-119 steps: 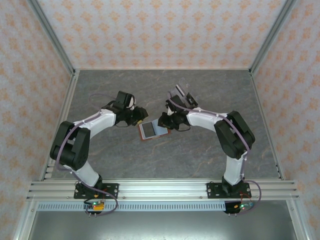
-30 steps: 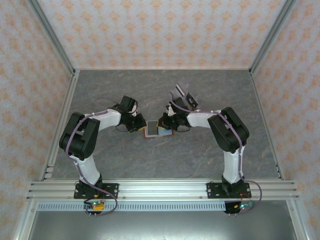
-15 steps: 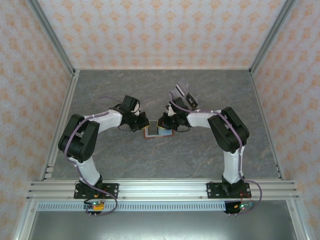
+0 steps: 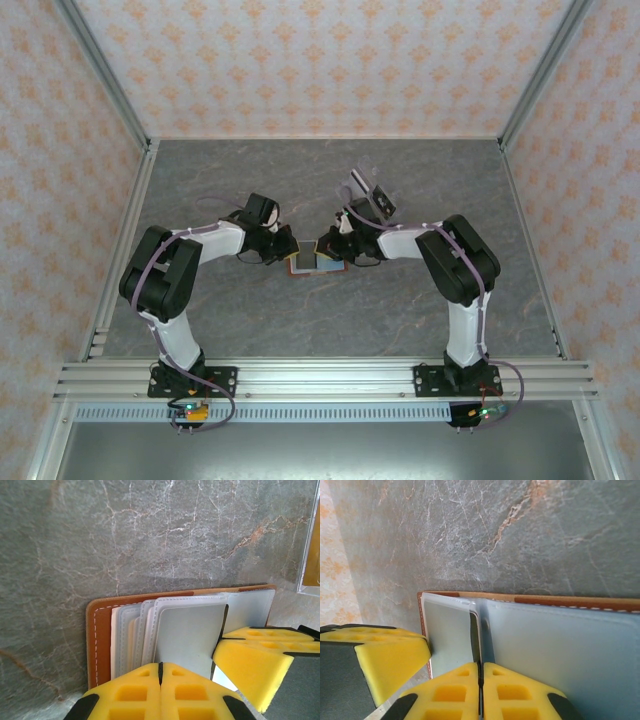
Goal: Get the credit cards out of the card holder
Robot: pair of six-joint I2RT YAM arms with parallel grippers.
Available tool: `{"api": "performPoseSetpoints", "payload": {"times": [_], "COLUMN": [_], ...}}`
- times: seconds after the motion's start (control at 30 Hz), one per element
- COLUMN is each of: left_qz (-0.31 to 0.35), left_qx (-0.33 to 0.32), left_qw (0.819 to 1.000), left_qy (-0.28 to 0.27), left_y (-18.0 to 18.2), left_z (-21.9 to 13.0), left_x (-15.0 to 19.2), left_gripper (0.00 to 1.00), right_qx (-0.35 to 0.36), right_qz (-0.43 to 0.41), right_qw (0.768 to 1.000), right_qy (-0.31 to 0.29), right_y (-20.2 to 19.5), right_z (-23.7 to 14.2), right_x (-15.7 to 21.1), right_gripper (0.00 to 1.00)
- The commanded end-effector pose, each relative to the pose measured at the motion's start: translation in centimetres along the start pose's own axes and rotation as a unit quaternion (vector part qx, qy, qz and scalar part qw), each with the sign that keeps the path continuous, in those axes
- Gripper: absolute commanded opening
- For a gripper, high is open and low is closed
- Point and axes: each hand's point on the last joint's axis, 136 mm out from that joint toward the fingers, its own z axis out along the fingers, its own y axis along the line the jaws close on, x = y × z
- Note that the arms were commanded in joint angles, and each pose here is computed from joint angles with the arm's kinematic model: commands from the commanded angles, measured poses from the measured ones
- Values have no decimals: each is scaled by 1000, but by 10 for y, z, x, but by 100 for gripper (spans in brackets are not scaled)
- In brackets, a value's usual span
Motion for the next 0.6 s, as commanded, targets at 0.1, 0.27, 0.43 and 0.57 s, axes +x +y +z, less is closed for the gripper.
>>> {"api": "performPoseSetpoints", "payload": {"times": [0.1, 0.27, 0.43, 0.57], "left_qz": [-20, -10, -8, -8], "left_qx": [-43, -34, -29, -24], "left_qw": [999, 999, 999, 1000], "left_qy": [21, 15, 14, 15], "left_y": [30, 22, 19, 18], "left_z": [10, 2, 0, 0], "left_x": [17, 14, 14, 14], "left_gripper": [5, 11, 16, 17], "right_qx": [-9, 3, 10, 13], "right_qz": [6, 4, 6, 4], "right_qw": [1000, 999, 999, 999], "right_qy": [-22, -36, -44, -40], "right_y": [1, -4, -11, -14], "right_z": [-6, -12, -20, -20], "right_x": [-8, -10, -14, -12], "right_gripper": [1, 0, 0, 0]}}
